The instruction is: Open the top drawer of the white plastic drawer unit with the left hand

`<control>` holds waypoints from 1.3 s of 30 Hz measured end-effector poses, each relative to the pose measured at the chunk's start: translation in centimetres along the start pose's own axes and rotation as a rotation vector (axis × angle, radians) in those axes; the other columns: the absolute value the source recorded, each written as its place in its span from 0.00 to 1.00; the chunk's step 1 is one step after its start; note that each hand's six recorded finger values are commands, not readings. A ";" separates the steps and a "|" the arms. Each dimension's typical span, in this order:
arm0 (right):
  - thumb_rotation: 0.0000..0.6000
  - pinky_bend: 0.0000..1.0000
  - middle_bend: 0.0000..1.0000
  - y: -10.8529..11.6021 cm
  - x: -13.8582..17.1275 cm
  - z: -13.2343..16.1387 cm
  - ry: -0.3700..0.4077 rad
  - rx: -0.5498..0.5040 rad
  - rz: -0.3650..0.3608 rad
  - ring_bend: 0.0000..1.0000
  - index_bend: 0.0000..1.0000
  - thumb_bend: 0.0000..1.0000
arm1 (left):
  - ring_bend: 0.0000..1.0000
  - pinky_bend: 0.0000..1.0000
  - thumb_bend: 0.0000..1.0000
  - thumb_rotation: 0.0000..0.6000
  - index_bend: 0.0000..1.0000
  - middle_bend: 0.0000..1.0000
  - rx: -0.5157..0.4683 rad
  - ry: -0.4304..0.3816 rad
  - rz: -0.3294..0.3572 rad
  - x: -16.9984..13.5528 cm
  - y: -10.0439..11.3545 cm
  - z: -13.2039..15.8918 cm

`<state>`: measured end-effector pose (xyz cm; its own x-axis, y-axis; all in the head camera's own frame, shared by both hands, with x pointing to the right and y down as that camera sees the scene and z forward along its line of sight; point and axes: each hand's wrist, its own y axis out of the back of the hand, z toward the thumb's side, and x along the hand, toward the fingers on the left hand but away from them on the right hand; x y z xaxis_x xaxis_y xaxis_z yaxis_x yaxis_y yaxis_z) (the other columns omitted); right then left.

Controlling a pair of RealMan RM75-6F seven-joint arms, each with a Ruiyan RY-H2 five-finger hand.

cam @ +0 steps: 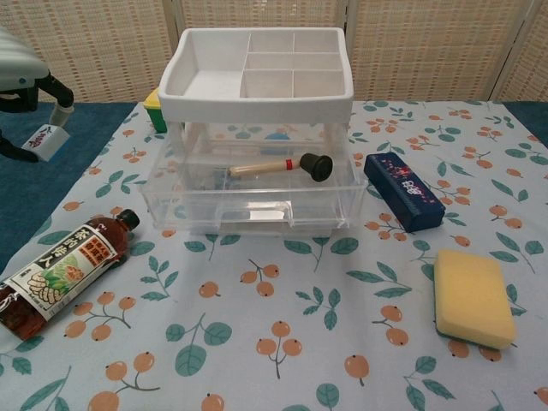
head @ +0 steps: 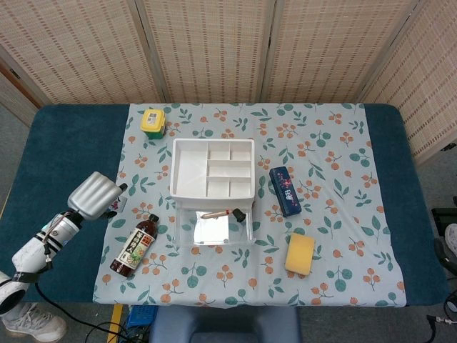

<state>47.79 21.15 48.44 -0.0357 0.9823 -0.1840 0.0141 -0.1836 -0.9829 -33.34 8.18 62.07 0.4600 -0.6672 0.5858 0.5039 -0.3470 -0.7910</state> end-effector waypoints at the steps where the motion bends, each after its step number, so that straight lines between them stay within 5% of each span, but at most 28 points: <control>1: 1.00 0.02 0.01 0.0 0.0 0.0 -0.001 0.001 -0.002 0.01 0.00 0.39 | 1.00 1.00 0.16 1.00 0.53 0.94 -0.002 0.001 -0.010 0.3 -0.4 0.1; 16: 1.00 0.02 0.01 0.2 0.1 0.3 -0.008 0.012 -0.005 0.01 0.00 0.39 | 1.00 1.00 0.16 1.00 0.52 0.94 0.003 0.015 -0.142 4.9 -5.7 1.5; 23: 1.00 0.02 0.01 0.2 0.1 0.4 -0.006 0.012 -0.006 0.01 0.00 0.39 | 1.00 1.00 0.16 1.00 0.37 0.91 -0.018 0.038 -0.179 5.0 -6.9 1.5; 29: 1.00 0.02 0.01 0.1 -0.1 0.6 0.003 0.010 -0.006 0.01 0.00 0.39 | 0.85 1.00 0.16 1.00 0.10 0.77 -0.018 0.076 -0.198 4.3 -7.3 0.8; 34: 1.00 0.02 0.01 0.2 -0.1 0.5 0.002 0.013 -0.002 0.01 0.00 0.39 | 0.71 0.99 0.16 1.00 0.06 0.67 -0.066 0.171 -0.165 3.0 -6.5 -0.8; 39: 1.00 0.02 0.01 -0.4 -0.2 0.4 0.002 0.013 0.037 0.01 0.00 0.39 | 0.58 0.82 0.16 1.00 0.06 0.54 -0.177 0.294 -0.106 0.3 -4.9 -2.3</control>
<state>47.37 21.06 48.85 -0.0330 0.9749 -0.2201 0.0022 -0.2202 -0.9755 -37.30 8.12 65.71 0.1691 -0.7739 0.6104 0.3911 -0.5157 -0.7623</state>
